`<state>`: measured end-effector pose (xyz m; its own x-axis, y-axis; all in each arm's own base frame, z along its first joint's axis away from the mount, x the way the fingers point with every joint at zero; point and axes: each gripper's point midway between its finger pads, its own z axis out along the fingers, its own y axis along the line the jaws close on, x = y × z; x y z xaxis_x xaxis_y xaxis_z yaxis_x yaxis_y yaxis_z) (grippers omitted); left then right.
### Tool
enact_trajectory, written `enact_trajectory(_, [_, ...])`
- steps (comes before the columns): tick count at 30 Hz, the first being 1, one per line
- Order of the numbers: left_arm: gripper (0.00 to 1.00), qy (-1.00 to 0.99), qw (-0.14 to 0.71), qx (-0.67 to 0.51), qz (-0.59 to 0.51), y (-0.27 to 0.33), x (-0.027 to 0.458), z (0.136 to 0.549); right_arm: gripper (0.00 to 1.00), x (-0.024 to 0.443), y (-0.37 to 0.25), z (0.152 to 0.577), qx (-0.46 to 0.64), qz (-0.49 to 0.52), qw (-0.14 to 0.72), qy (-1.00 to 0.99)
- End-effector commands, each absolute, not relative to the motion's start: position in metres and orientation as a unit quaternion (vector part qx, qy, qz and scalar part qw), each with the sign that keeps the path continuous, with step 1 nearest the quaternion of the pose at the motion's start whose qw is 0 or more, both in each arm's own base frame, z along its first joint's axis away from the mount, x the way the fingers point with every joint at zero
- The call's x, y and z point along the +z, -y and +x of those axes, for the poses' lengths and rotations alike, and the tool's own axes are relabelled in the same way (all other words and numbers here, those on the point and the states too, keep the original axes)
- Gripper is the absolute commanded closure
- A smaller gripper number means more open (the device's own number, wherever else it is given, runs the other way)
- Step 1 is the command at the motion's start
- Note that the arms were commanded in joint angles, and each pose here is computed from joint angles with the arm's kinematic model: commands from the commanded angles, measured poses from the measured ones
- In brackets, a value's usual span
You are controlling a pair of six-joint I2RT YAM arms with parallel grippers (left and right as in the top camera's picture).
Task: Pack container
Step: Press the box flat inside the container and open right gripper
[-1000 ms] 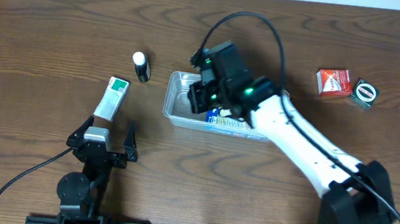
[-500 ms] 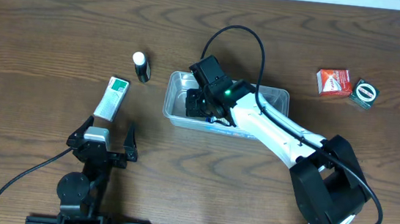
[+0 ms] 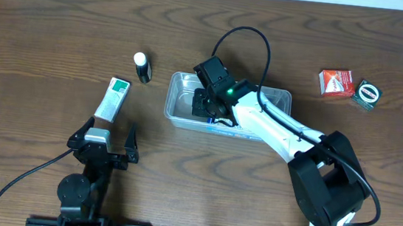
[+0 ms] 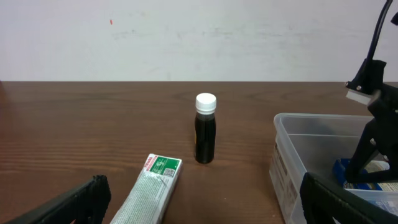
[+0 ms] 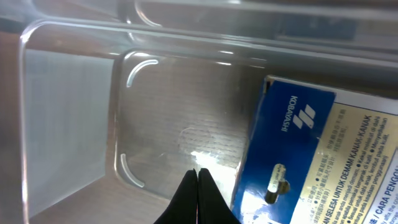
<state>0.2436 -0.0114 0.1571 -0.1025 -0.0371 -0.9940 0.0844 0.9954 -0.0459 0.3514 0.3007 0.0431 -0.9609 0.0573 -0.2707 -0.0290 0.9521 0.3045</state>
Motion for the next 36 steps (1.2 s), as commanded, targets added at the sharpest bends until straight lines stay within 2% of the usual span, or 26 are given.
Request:
enact_trajectory(1, [0.02, -0.755, 0.655, -0.039, 0.018, 0.01, 0.14, 0.244, 0.99, 0.039, -0.296, 0.359, 0.142, 0.031, 0.145, -0.979])
enact_trajectory(18, [0.02, -0.755, 0.655, -0.039, 0.018, 0.01, 0.14, 0.244, 0.98, 0.029, -0.293, 0.356, 0.134, 0.039, 0.133, -0.981])
enact_trajectory(23, [0.02, -0.755, 0.655, -0.039, 0.018, 0.01, 0.14, 0.244, 0.86, 0.028, -0.293, 0.356, 0.132, 0.039, 0.131, -0.982])
enact_trajectory(29, [0.02, -0.755, 0.655, -0.039, 0.018, 0.01, 0.14, 0.244, 0.81, 0.028, -0.292, 0.355, 0.131, 0.039, 0.13, -0.982])
enact_trajectory(36, [0.02, -0.755, 0.655, -0.039, 0.018, 0.01, 0.14, 0.244, 0.67, 0.028, -0.292, 0.354, 0.13, 0.039, 0.129, -0.982])
